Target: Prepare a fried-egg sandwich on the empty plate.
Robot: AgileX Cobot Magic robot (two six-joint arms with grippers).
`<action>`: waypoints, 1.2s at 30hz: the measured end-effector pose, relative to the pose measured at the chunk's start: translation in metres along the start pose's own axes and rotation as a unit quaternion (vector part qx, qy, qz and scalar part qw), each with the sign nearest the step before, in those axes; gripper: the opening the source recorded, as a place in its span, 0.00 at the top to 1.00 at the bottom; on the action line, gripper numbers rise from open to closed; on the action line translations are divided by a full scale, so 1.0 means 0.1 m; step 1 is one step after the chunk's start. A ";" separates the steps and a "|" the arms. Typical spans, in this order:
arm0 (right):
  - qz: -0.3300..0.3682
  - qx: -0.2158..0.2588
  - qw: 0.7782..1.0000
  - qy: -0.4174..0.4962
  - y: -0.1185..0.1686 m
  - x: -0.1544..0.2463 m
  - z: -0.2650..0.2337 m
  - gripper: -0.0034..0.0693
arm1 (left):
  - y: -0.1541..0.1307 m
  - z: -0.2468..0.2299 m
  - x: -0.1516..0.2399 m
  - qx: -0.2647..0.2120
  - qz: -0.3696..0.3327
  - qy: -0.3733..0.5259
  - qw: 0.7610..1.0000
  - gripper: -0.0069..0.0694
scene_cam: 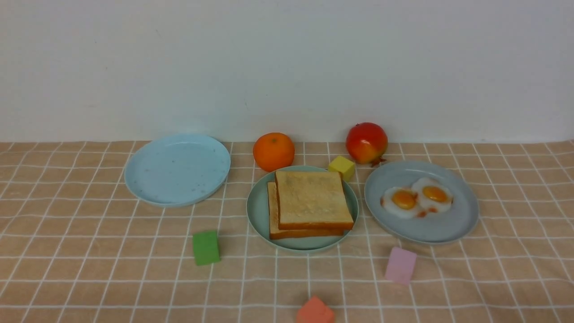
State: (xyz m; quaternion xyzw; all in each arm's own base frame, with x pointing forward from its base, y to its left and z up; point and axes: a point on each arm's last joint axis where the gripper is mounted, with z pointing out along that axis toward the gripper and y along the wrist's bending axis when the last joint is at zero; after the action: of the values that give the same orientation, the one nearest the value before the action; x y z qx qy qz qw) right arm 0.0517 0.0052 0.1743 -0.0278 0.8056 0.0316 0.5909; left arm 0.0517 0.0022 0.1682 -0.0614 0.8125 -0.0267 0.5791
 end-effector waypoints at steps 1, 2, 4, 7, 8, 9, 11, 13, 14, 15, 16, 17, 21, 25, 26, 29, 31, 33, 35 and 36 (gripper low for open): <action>0.000 0.000 1.000 0.000 0.00 0.00 0.00 0.62 | 0.00 0.00 0.00 0.000 0.000 0.000 1.000 0.84; 0.000 0.000 1.000 0.000 0.00 0.00 0.00 0.62 | 0.00 0.00 0.00 0.000 0.000 0.000 1.000 0.84; 0.000 0.000 1.000 0.000 0.00 0.00 0.00 0.62 | 0.00 0.00 0.00 0.000 0.000 0.000 1.000 0.84; 0.000 0.000 1.000 0.000 0.00 0.00 0.00 0.62 | 0.00 0.00 0.00 0.000 0.000 0.000 1.000 0.83; 0.000 0.000 1.000 0.000 0.00 0.00 0.00 0.62 | 0.00 0.00 0.00 0.000 0.000 0.000 1.000 0.83; 0.000 0.000 1.000 0.000 0.00 0.00 0.00 0.62 | 0.00 0.00 0.00 0.000 0.000 0.000 1.000 0.83; 0.000 0.000 1.000 0.000 0.00 0.00 0.00 0.62 | 0.00 0.00 0.00 0.000 0.000 0.000 1.000 0.83; 0.000 0.000 1.000 0.000 0.00 0.00 0.00 0.62 | 0.00 0.00 0.00 0.000 0.000 0.000 1.000 0.82; 0.000 0.000 1.000 0.000 0.00 0.00 0.00 0.62 | 0.00 0.00 0.00 0.000 0.000 0.000 1.000 0.82; 0.000 0.000 1.000 0.000 0.00 0.00 0.00 0.62 | 0.00 0.00 0.00 0.000 0.000 0.000 1.000 0.82; 0.000 0.000 1.000 0.000 0.00 0.00 0.00 0.62 | 0.00 0.00 0.00 0.000 0.000 0.000 1.000 0.82; 0.000 0.000 1.000 0.000 0.00 0.00 0.00 0.62 | 0.00 0.00 0.00 0.000 0.000 0.000 1.000 0.82; 0.000 0.000 1.000 0.000 0.00 0.00 0.00 0.62 | 0.00 0.00 0.00 0.000 0.000 0.000 1.000 0.81; 0.000 0.000 1.000 0.000 0.00 0.00 0.00 0.62 | 0.00 0.00 0.00 0.000 0.000 0.000 1.000 0.81; 0.000 0.000 1.000 0.000 0.00 0.00 0.00 0.62 | 0.00 0.00 0.00 0.000 0.000 0.000 1.000 0.81; 0.000 0.000 1.000 0.000 0.00 0.00 0.00 0.62 | 0.00 0.00 0.00 0.000 0.000 0.000 1.000 0.80; 0.000 0.000 1.000 0.000 0.00 0.00 0.00 0.62 | 0.00 0.00 0.00 0.000 0.000 0.000 1.000 0.80; 0.000 0.000 1.000 0.000 0.00 0.00 0.00 0.62 | 0.00 0.00 0.00 0.000 0.000 0.000 1.000 0.80; 0.000 0.000 1.000 0.000 0.00 0.00 0.00 0.62 | 0.00 0.00 0.00 0.000 0.000 0.000 1.000 0.79; 0.000 0.000 1.000 0.000 0.00 0.00 0.00 0.62 | 0.00 0.00 0.00 0.000 0.000 0.000 1.000 0.79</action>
State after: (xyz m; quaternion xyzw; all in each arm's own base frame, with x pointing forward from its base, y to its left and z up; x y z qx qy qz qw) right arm 0.0518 0.0052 0.1744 -0.0278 0.8054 0.0316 0.5913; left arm 0.0517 0.0022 0.1682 -0.0614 0.8125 -0.0267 0.5791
